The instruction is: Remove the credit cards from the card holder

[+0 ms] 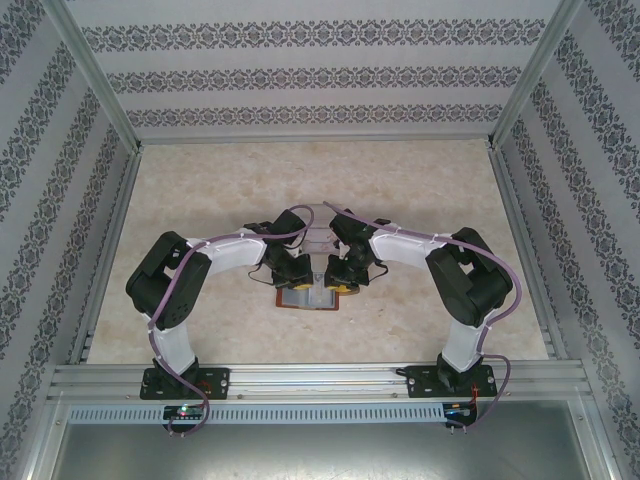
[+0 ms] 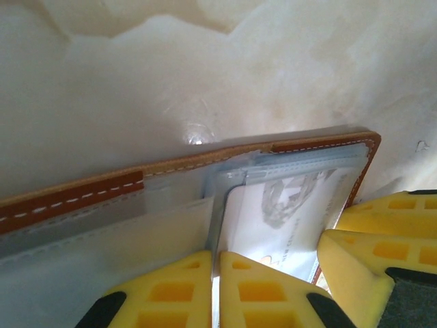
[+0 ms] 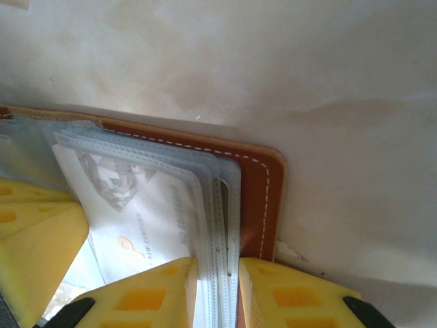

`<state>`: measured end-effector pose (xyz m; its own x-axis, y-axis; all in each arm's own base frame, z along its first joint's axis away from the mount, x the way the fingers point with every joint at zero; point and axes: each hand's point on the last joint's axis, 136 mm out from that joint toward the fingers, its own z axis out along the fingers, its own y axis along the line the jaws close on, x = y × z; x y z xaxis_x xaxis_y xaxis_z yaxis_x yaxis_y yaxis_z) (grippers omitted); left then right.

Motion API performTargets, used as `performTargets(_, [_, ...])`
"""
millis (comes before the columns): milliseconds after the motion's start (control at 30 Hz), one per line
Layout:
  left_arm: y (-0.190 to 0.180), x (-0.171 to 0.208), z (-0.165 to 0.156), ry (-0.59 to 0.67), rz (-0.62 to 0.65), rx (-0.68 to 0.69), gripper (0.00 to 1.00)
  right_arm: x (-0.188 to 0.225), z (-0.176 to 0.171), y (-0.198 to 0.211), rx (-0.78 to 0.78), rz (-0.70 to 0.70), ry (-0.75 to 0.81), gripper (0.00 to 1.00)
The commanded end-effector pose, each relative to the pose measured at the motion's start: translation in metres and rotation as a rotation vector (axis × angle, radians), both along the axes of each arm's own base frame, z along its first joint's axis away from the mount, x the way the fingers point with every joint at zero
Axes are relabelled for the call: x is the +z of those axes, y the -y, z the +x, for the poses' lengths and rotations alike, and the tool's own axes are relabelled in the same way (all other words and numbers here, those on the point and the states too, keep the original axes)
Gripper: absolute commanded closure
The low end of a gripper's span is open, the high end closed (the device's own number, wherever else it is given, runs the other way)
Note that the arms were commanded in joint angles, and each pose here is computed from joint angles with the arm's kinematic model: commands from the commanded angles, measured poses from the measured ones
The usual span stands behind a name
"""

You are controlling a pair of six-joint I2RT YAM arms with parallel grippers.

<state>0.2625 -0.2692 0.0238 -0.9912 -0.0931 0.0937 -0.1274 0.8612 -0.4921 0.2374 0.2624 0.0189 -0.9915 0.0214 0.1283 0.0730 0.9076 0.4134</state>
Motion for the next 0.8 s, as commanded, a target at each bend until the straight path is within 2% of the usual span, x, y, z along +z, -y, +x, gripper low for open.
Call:
performTargets(0, [-0.019, -0.012, -0.005, -0.008, 0.101, -0.006, 0.92, -0.022, -0.013, 0.016, 0.019, -0.11, -0.045, 0.74])
performTargets(233, [-0.029, -0.001, -0.006, 0.022, 0.133, -0.012, 0.94, -0.022, -0.013, 0.018, 0.02, -0.117, -0.041, 0.74])
performTargets(433, [-0.027, 0.003, -0.006, 0.029, 0.118, -0.015, 0.94, -0.016, -0.011, 0.02, 0.016, -0.122, -0.026, 0.67])
performTargets(767, [-0.011, 0.019, 0.003, 0.071, 0.017, 0.01, 0.9, 0.017, 0.001, 0.009, -0.004, -0.05, 0.055, 0.72])
